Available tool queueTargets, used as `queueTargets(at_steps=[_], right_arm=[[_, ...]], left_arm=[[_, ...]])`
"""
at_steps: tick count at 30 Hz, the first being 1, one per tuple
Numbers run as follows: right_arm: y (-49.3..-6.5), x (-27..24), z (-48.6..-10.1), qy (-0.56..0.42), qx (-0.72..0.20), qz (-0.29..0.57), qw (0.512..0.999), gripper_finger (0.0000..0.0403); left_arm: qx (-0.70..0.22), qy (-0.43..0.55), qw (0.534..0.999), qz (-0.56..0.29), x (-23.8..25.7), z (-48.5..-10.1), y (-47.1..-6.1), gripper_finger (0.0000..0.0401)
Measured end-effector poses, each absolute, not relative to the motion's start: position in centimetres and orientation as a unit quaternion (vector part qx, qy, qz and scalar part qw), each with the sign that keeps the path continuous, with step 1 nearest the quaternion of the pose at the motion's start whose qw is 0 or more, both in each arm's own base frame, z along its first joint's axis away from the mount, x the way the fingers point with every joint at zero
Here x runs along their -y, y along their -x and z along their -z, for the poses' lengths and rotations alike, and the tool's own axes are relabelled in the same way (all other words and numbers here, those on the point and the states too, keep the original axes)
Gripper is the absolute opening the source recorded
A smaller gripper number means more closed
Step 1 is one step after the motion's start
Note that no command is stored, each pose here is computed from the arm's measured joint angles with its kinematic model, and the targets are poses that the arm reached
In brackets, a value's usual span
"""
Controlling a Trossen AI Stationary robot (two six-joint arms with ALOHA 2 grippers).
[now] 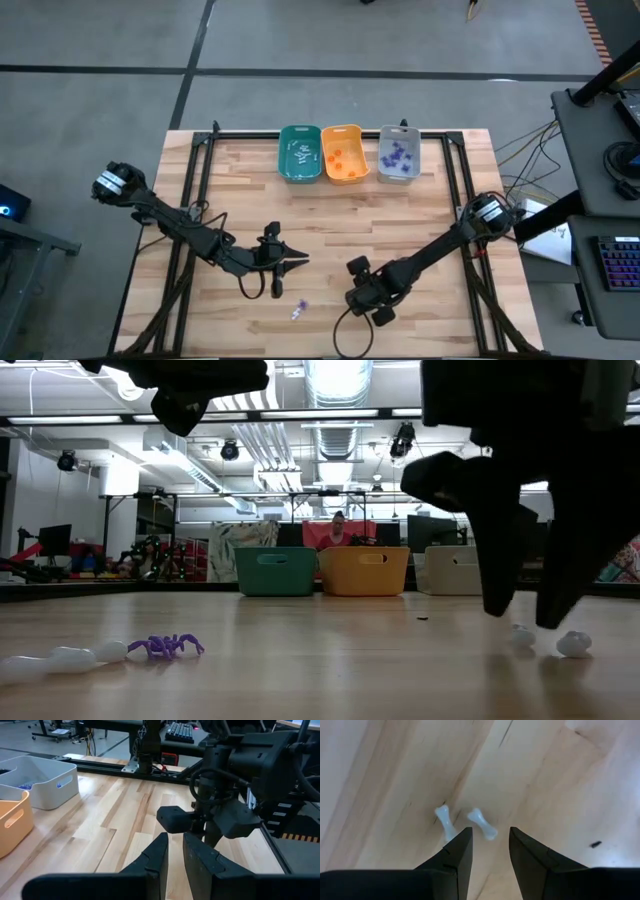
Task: Sort Halloween decoration
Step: Put the white bone toy into the blue bin
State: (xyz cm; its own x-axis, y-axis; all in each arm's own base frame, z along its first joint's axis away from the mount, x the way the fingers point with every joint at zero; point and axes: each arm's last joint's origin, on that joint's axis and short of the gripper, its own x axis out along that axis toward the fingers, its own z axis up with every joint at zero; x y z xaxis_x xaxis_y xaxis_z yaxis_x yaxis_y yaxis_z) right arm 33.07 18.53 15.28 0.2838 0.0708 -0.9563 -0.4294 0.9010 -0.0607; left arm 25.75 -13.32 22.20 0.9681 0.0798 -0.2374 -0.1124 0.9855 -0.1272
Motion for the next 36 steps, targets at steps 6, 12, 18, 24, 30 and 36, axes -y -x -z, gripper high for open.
queueTargets(at_steps=[6, 12, 18, 24, 30, 36], right_arm=[[-33.1, -18.4, -14.5, 0.155, -0.561, -0.165, 0.797, 0.0118], [-33.1, -17.8, -13.7, 0.148, -0.552, -0.162, 0.804, 0.0118], [-33.0, -17.0, -13.0, 0.126, -0.552, -0.156, 0.809, 0.0106], [-32.8, -16.8, -12.5, 0.124, -0.552, -0.159, 0.809, 0.0043], [-33.1, -16.9, -12.9, 0.121, -0.545, -0.161, 0.814, 0.0013], [-33.9, -15.9, -15.1, 0.103, -0.528, -0.145, 0.83, 0.001]], left_arm=[[-0.117, 0.07, 0.99, -0.048, 13.3, -22.2, -25.7, 0.0041], [-0.117, 0.07, 0.99, -0.048, 13.3, -22.2, -25.7, 0.0041], [-0.117, 0.07, 0.99, -0.048, 13.3, -22.2, -25.8, 0.0041], [-0.117, 0.07, 0.99, -0.048, 13.3, -22.2, -25.8, 0.0041], [-0.117, 0.07, 0.99, -0.046, 13.4, -22.2, -25.7, 0.0041], [-0.119, 0.045, 0.991, -0.026, 14.2, -22.4, -25.1, 0.0041]])
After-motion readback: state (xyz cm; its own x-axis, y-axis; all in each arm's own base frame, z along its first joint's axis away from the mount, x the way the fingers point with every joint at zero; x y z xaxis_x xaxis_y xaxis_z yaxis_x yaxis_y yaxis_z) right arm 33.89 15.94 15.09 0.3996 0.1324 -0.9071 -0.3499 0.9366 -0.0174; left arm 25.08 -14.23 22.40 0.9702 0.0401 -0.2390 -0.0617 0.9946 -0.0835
